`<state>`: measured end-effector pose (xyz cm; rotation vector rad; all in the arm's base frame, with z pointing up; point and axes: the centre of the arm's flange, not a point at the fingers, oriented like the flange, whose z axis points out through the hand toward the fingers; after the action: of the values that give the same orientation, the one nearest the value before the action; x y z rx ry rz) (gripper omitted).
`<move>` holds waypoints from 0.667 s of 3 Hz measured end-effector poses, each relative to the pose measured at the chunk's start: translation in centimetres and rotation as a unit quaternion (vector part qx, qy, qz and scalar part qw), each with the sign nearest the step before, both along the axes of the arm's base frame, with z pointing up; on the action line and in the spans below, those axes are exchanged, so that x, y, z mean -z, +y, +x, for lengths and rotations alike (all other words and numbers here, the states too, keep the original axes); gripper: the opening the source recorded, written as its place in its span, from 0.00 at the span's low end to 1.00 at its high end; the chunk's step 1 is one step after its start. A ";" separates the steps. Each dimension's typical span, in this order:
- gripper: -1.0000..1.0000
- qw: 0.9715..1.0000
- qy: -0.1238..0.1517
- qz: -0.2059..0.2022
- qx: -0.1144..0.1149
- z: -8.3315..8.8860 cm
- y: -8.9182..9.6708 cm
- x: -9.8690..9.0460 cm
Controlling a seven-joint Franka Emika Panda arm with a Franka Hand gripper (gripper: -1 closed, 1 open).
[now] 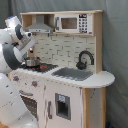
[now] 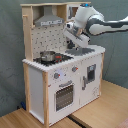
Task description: Play with the kitchen
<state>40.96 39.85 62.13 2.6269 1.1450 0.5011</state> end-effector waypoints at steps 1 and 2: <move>1.00 1.000 0.025 -0.002 -0.002 0.6 0.5 1.1; 1.00 0.999 0.039 -0.008 -0.001 1.1 0.9 1.9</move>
<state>42.08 40.74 60.22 2.6532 1.1702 0.3925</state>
